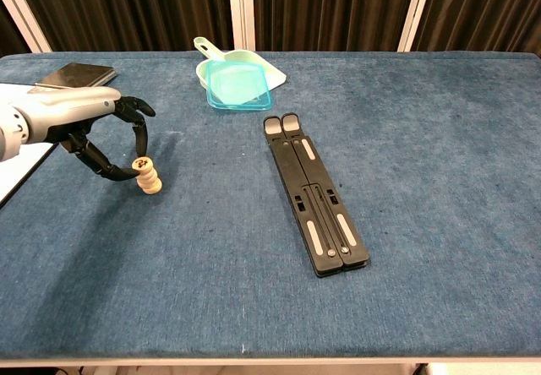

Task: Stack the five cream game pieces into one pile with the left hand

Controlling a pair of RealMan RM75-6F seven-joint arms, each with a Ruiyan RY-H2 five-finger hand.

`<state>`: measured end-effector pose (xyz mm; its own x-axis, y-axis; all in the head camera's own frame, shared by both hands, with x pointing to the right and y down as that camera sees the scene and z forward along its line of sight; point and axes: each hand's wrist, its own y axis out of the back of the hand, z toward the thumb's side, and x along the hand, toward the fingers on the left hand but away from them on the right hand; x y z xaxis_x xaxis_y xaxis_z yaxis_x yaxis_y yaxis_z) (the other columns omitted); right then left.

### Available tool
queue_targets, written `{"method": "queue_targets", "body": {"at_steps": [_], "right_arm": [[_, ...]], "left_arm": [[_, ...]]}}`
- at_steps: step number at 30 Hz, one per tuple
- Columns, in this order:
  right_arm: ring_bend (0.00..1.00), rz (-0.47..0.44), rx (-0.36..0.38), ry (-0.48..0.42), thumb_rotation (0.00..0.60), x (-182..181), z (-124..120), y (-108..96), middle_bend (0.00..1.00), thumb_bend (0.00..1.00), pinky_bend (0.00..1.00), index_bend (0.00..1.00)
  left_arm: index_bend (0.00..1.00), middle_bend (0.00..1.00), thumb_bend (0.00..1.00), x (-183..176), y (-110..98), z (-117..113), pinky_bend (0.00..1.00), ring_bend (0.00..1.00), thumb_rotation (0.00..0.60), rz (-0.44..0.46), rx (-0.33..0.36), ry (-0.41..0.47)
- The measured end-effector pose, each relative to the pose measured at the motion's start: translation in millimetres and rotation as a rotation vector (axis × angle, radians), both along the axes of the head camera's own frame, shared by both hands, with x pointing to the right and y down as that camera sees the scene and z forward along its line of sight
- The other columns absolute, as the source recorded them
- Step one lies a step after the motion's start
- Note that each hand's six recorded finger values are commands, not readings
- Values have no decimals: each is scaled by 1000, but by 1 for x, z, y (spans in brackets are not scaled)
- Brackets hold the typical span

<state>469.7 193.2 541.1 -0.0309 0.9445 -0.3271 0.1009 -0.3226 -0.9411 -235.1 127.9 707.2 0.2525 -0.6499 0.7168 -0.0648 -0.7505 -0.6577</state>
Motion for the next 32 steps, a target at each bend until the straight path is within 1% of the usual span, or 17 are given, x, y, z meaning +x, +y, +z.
{"method": "queue_targets", "body": {"at_steps": [1,3,5,9,12,15,17,18,20,22,23,28,32], "right_arm": [[0,0,0,0,600,0,0,0,0,48,0,0],[0,0,0,0,600,0,0,0,0,48,0,0],[0,0,0,1,600,0,0,0,0,48,0,0],[0,1,1,4,600,1,-2,-1,0,48,0,0],[0,2,-5,4,600,2,-2,-1,0,48,0,0],[0,1,-18,5,600,4,-2,0,0,48,0,0],[0,1,-26,0,600,6,-2,0,0,48,0,0],[0,2,-28,-4,600,6,-1,1,0,48,0,0],[0,3,-33,-18,600,7,-1,1,0,48,0,0],[0,0,-34,-30,600,6,-1,1,0,48,0,0],[0,-4,-33,-32,600,5,-2,2,0,48,0,0],[0,-29,-24,-53,600,-3,-3,4,0,48,0,0],[0,-46,-25,-68,600,-10,-2,8,0,48,0,0]], "left_arm": [[396,32,273,0,0,-1,0,0,600,0,-1,1],[301,17,266,0,0,-3,0,0,600,-3,-2,7],[253,15,263,-1,-1,-8,0,0,600,-14,5,22],[233,15,262,-13,-10,-23,0,0,600,-63,51,45],[232,15,262,-32,-18,-37,0,0,600,-116,108,38],[233,23,261,-61,-24,-51,0,0,600,-172,181,1],[232,35,252,-87,-25,-63,0,0,600,-214,249,-38],[233,47,239,-94,-25,-66,0,0,600,-223,267,-48],[233,59,220,-120,-20,-77,0,0,600,-253,330,-87],[232,62,209,-145,-10,-89,0,0,600,-274,377,-117],[233,62,205,-154,-4,-93,0,0,600,-280,389,-125],[233,62,176,-196,32,-117,0,0,600,-295,405,-151],[232,62,176,-214,58,-137,0,0,600,-315,428,-171]]}}
